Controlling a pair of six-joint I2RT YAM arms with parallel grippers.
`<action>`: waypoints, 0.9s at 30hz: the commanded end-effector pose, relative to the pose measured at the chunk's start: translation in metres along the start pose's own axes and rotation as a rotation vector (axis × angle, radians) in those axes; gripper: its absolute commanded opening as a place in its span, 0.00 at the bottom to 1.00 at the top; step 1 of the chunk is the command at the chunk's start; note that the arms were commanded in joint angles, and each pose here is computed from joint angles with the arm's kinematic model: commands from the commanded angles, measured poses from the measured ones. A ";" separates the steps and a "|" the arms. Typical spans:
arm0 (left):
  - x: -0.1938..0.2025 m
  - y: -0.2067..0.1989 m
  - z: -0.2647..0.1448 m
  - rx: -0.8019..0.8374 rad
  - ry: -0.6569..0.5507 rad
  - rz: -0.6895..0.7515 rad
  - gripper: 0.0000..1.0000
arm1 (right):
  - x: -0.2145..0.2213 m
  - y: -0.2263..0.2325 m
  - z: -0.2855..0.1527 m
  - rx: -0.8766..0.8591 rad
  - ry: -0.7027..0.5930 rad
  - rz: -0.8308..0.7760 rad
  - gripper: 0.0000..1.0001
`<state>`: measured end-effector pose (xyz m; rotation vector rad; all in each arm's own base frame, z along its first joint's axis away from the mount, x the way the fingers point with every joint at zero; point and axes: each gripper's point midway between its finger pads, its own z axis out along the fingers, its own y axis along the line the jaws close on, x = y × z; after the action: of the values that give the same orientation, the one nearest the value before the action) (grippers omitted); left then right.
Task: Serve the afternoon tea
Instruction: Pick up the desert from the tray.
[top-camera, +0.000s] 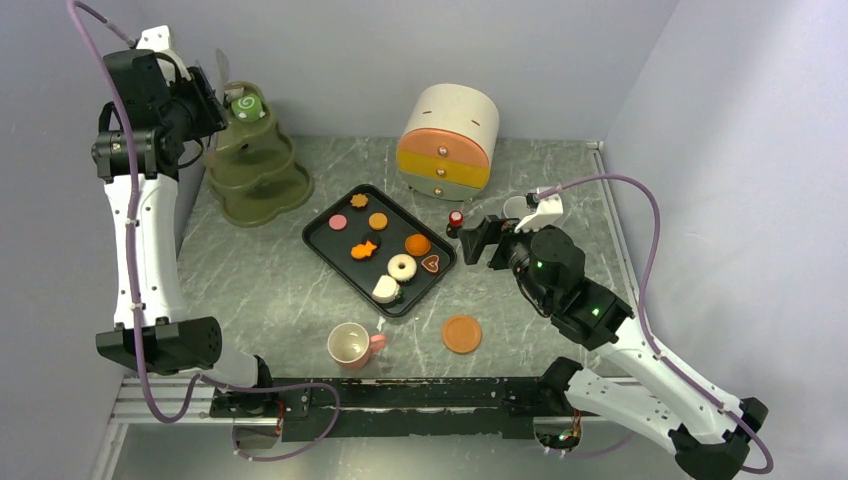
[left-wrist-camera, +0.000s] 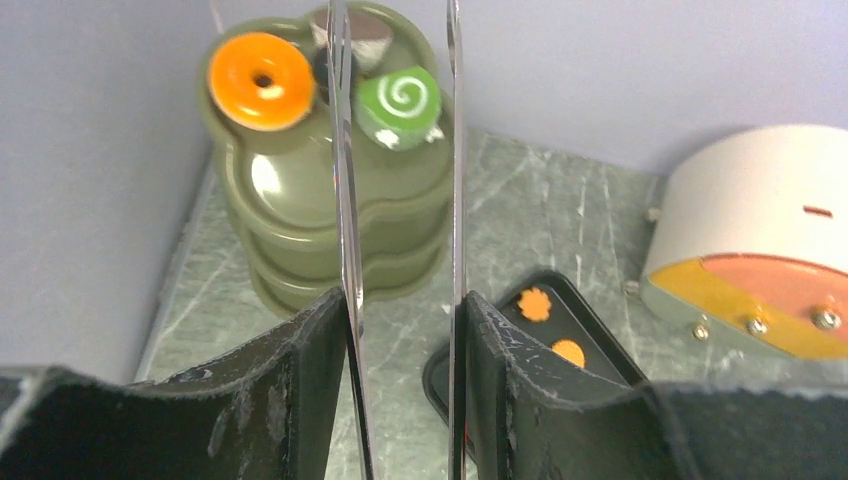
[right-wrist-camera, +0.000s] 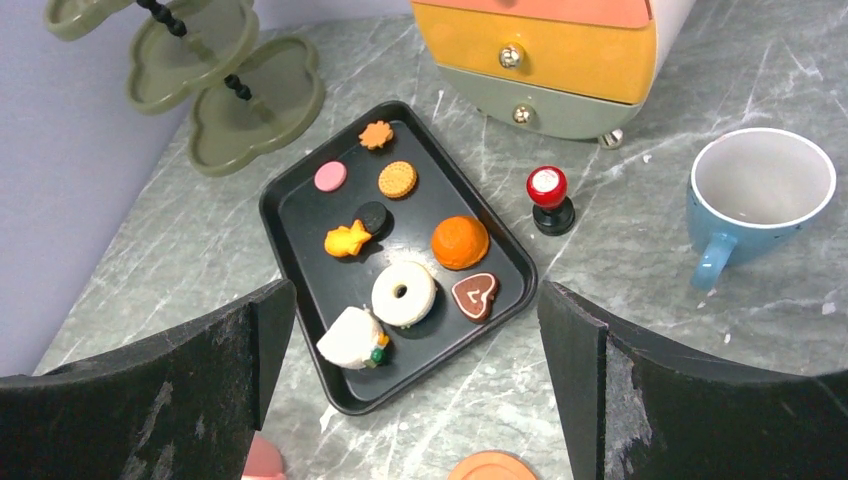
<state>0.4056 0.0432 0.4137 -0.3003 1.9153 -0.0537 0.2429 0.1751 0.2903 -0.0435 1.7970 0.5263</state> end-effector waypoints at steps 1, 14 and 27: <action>0.016 -0.037 -0.010 0.170 0.039 0.030 0.49 | -0.012 0.003 -0.005 -0.013 -0.026 0.031 0.95; 0.109 -0.134 -0.006 0.308 0.264 0.249 0.49 | -0.006 0.009 -0.002 -0.033 0.028 -0.004 0.95; 0.205 -0.135 -0.001 0.207 0.458 0.415 0.48 | -0.008 0.002 -0.004 0.005 0.020 -0.007 0.95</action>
<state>0.3667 -0.1413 0.2736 0.2673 2.3203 -0.1531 0.2407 0.1817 0.2885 -0.0784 1.8438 0.5340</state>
